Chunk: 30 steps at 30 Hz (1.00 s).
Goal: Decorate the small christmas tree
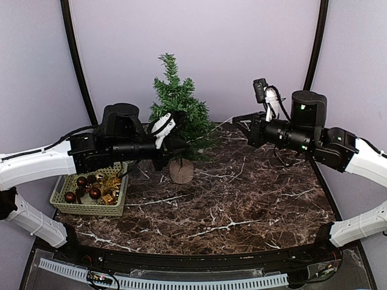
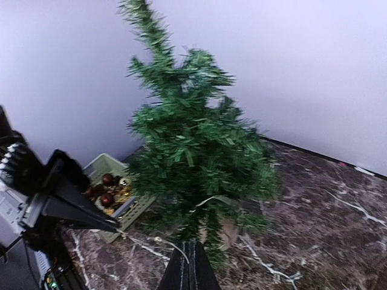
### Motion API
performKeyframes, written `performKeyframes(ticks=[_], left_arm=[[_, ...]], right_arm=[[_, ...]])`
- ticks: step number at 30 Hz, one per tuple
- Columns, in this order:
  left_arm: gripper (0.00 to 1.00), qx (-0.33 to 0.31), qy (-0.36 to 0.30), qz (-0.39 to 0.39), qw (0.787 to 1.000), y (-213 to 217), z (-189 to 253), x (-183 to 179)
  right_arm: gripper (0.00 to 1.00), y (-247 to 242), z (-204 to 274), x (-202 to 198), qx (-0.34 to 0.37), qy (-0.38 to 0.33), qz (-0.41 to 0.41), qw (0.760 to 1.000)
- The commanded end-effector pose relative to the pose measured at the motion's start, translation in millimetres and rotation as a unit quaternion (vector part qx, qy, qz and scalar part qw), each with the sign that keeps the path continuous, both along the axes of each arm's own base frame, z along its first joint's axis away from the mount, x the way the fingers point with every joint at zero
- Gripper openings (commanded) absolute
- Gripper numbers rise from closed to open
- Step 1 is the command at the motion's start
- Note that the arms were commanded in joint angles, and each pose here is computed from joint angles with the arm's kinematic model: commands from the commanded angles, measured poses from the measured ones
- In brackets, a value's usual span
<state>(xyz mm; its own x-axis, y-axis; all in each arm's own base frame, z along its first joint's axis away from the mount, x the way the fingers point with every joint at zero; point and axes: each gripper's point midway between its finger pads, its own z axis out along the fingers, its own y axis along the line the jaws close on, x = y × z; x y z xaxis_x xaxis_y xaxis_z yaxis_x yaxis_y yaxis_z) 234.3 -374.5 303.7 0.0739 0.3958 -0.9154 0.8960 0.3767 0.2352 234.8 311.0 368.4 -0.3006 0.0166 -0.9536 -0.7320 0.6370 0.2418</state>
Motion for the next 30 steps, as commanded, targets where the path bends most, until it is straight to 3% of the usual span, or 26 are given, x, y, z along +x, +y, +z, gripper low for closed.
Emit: performKeyframes(ticks=[1,7,17,22,25,30], left_arm=[[0.00,-0.038,-0.010,0.025,0.999,17.1,19.3,-3.9],[0.00,-0.035,0.001,0.056,0.998,28.7,8.9,-0.4],[0.00,-0.063,0.001,0.066,0.996,37.3,19.8,-3.0],[0.00,-0.068,-0.002,0.066,0.995,39.1,24.1,-3.6],[0.00,-0.068,-0.002,0.067,0.995,39.9,24.6,-3.5],[0.00,-0.065,0.000,0.054,0.996,36.0,22.6,-5.7]], right_arm=[[0.00,-61.3,18.3,27.8,0.007,-0.011,-0.178,0.984],[0.00,-130.0,15.3,41.3,-0.013,-0.010,-0.335,0.942],[0.00,-207.6,8.7,52.3,-0.072,-0.016,-0.485,0.872],[0.00,-235.3,-24.4,58.4,-0.103,0.009,-0.543,0.833],[0.00,-237.1,-52.5,61.2,-0.101,0.038,-0.541,0.834],[0.00,-215.9,-111.0,63.4,-0.089,0.103,-0.491,0.860]])
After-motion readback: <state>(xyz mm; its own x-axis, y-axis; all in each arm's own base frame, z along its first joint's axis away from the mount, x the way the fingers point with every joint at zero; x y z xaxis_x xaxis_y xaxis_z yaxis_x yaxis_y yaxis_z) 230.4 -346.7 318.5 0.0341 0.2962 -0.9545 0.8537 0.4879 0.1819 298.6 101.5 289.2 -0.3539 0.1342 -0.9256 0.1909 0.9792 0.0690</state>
